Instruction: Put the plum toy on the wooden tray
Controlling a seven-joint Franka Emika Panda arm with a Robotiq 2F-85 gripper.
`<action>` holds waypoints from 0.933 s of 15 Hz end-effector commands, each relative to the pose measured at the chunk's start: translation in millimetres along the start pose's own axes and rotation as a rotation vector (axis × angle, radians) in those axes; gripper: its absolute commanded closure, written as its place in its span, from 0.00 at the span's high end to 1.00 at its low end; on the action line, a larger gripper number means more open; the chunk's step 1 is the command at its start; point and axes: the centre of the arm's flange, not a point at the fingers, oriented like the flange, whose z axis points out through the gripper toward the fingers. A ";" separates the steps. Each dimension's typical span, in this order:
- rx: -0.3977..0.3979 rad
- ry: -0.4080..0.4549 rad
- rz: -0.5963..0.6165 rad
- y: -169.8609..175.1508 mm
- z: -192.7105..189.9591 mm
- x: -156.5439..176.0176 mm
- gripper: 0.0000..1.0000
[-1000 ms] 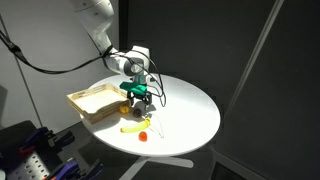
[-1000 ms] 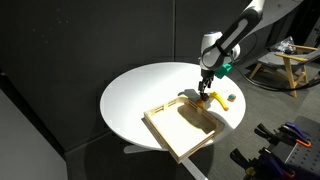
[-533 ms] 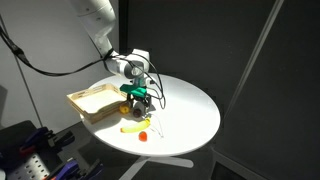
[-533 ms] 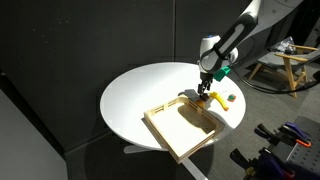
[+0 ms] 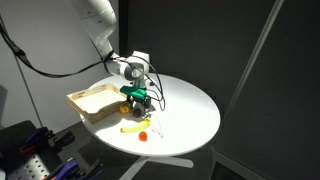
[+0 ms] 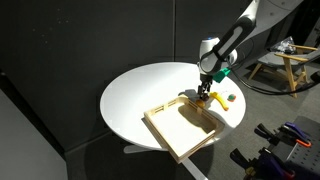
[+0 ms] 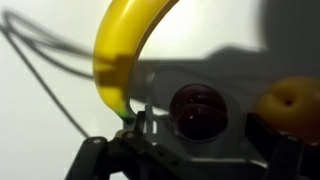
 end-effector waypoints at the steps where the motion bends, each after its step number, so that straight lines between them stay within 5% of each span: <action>1: -0.021 0.013 0.000 2.0 1.6 7.3 0.78; 7: -0.026 0.016 0.002 2.5 0.6 9.1 0.34; 14: -0.030 0.001 0.012 5.3 -19.7 3.1 0.33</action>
